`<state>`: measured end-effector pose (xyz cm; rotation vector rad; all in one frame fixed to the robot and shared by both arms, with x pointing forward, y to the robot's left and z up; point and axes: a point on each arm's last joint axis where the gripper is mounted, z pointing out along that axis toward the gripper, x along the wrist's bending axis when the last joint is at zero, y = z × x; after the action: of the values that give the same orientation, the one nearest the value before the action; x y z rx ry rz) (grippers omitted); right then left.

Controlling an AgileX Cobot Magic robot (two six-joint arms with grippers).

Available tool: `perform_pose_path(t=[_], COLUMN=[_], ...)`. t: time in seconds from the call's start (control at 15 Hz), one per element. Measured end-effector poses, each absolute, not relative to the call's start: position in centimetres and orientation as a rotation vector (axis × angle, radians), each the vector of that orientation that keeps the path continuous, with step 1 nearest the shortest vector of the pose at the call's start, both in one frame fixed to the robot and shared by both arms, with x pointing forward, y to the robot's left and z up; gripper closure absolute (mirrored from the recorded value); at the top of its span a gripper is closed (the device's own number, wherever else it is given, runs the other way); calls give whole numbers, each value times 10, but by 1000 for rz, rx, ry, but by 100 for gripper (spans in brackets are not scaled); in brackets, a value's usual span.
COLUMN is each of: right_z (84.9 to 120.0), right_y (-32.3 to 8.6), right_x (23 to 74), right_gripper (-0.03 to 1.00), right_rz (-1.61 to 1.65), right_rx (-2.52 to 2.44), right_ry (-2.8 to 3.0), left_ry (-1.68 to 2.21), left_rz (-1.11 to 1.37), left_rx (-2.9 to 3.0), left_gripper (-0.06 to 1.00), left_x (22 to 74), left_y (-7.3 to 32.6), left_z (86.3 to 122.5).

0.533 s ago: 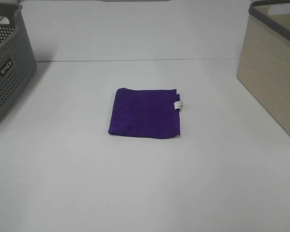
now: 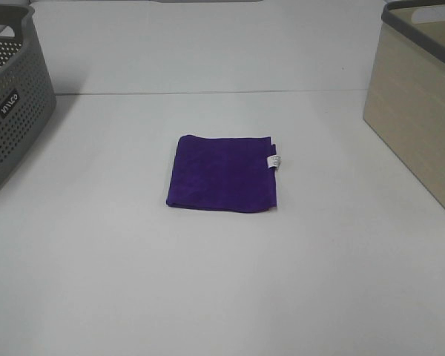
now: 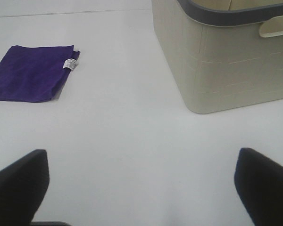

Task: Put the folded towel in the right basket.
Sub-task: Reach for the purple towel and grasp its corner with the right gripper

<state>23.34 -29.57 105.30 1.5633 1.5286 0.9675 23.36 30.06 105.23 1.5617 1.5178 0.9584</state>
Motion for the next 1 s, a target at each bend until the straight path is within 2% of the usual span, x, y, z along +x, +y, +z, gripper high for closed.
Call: perform_pose_path(t=[1.0], right_z=[1053], right_y=[-296], right_x=[233], right_gripper=[0], right_rz=[966], right_rx=[1563], right_ry=[1528], left_ry=[1510], left_rz=[928], left_rx=[1554], left_gripper=[-5], left_x=[234], left_y=[298], left_z=[1052])
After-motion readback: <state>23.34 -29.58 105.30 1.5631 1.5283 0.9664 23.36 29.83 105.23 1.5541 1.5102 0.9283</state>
